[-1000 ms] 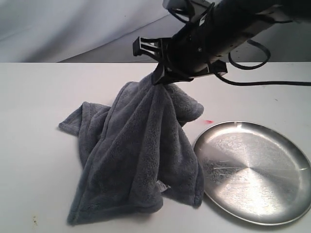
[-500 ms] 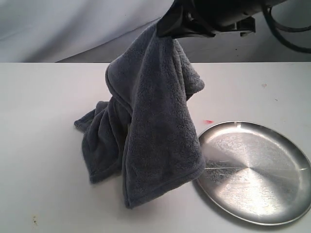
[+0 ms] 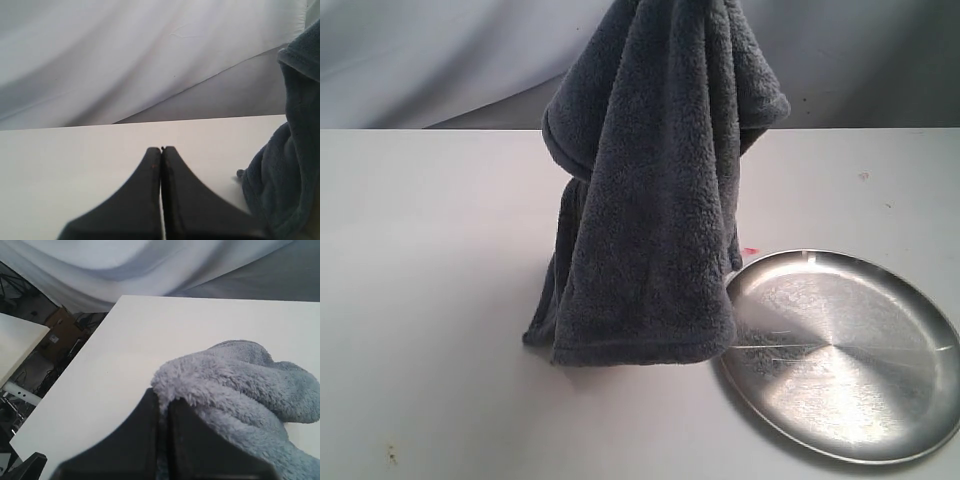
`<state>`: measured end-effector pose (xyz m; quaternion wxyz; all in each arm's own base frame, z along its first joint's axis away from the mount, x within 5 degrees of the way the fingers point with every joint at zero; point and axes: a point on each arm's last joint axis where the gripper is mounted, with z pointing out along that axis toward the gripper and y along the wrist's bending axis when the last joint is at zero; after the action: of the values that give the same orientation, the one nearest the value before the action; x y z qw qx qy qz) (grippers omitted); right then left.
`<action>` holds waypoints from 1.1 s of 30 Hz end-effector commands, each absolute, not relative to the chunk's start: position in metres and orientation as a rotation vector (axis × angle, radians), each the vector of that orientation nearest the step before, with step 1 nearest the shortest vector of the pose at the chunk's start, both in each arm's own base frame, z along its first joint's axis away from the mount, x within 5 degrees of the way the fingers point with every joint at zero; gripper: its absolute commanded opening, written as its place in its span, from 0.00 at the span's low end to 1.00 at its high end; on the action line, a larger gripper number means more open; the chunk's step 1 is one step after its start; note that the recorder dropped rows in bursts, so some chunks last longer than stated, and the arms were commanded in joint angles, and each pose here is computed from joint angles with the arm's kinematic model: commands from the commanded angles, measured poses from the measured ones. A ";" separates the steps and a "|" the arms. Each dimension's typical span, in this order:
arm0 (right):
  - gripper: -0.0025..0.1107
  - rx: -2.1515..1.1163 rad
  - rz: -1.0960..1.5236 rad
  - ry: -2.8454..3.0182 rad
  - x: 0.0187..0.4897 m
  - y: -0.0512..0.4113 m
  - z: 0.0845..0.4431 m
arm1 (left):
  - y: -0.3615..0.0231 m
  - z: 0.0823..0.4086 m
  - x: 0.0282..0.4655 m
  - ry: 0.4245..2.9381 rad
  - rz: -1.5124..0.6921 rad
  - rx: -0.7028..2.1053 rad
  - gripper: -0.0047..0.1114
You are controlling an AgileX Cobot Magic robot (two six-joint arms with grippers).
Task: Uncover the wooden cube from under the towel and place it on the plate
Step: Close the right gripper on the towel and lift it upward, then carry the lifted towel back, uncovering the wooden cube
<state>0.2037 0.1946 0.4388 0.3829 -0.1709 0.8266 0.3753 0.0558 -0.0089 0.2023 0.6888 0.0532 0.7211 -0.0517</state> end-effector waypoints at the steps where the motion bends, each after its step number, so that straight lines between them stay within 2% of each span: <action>1: 0.02 -0.454 0.910 2.044 0.199 0.187 0.447 | -0.009 0.201 0.056 1.611 -0.123 0.119 0.04; 8: 0.02 -0.325 0.883 1.815 0.223 0.193 0.458 | -0.009 0.201 0.056 1.611 -0.123 0.119 0.04; 15: 0.02 -0.290 0.811 1.747 0.273 0.224 0.422 | -0.009 0.201 0.056 1.611 -0.123 0.119 0.04; 33: 0.02 -0.355 0.657 1.828 0.325 0.248 0.353 | -0.009 0.201 0.056 1.611 -0.123 0.119 0.04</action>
<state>0.3178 0.2518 0.3559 0.5378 -0.1520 0.7780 0.2871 0.0558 -0.0089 0.2023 0.6888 0.0532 0.7211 -0.0517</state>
